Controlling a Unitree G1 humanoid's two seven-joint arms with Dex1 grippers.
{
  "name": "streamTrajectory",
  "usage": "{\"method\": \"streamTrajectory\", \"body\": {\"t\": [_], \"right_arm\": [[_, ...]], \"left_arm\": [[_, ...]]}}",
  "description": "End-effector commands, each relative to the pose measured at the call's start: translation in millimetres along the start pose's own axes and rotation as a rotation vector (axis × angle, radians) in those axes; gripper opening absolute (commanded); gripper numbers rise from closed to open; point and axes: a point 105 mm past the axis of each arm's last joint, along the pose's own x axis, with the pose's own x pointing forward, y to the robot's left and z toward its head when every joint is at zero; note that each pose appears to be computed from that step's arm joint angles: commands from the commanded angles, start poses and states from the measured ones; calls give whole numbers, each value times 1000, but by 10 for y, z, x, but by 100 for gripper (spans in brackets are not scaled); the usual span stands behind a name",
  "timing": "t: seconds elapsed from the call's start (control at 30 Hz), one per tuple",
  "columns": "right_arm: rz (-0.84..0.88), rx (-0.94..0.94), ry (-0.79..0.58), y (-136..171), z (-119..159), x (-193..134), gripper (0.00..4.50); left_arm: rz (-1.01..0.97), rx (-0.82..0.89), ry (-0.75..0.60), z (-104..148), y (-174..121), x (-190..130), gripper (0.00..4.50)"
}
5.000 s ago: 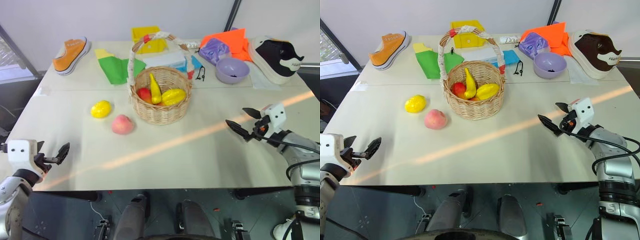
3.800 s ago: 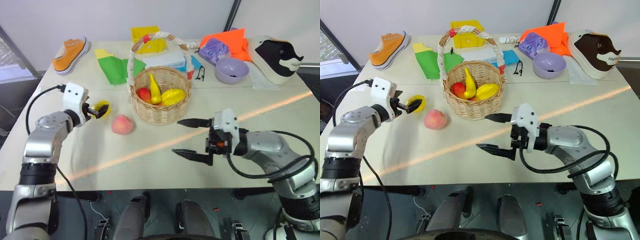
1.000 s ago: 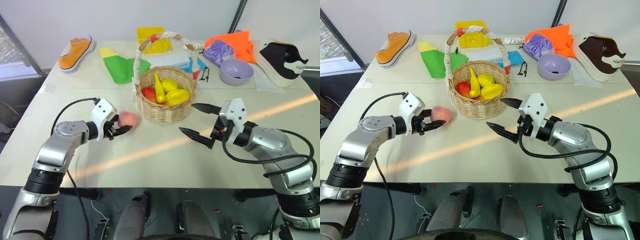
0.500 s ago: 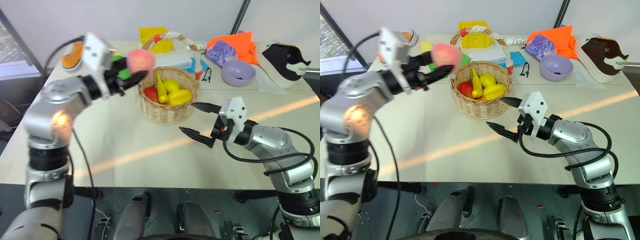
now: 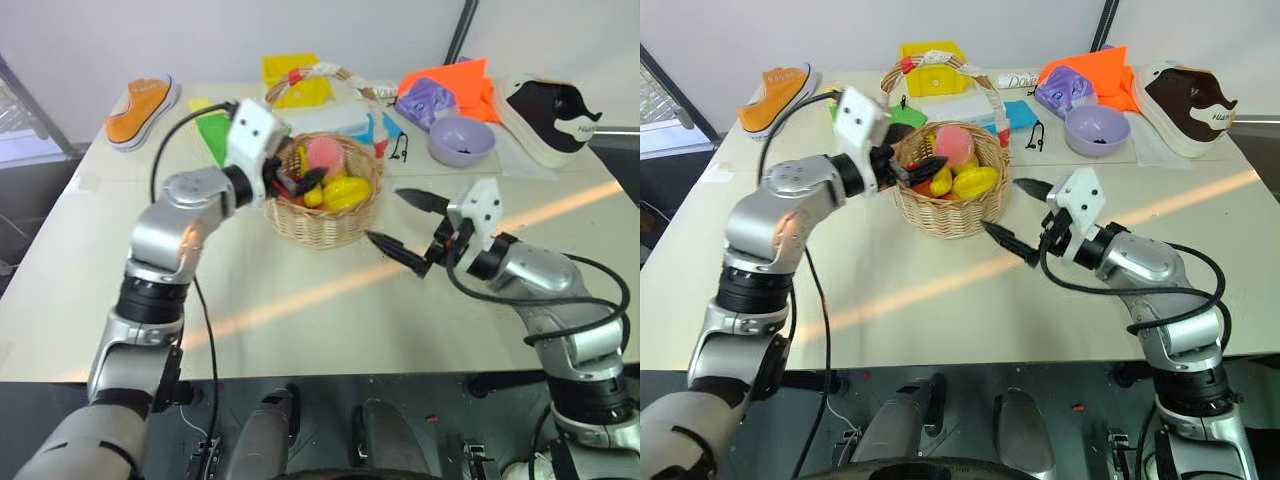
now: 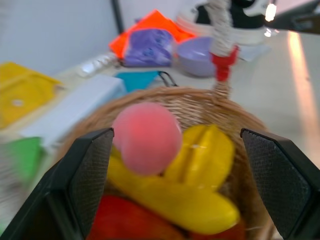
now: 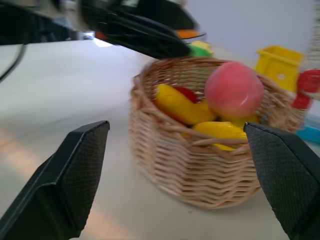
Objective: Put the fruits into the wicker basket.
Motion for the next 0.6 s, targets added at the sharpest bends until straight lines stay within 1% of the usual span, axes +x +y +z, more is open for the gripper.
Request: {"method": "streamTrajectory", "body": {"t": [0.03,0.1,0.2,0.27,0.37,0.47,0.6], "right_arm": [[-150,-5,-27,-288,87,111,450],[-193,0,-33,-389,90,232,450],[-235,-4,-32,-509,79,441,450],[-266,-1,-36,-586,72,552,450],[-299,16,-42,-678,50,686,450],[-322,66,-56,-736,38,756,363],[-367,87,-74,-799,34,733,160]], "left_arm": [[30,49,-113,202,132,-303,447],[42,28,-95,101,176,-448,447],[25,20,-101,21,139,-631,447],[12,14,-102,-17,98,-706,447],[-11,39,-60,-135,20,-766,447],[-21,52,-51,-201,-50,-789,450],[-48,20,-111,-123,-152,-803,450]]}}
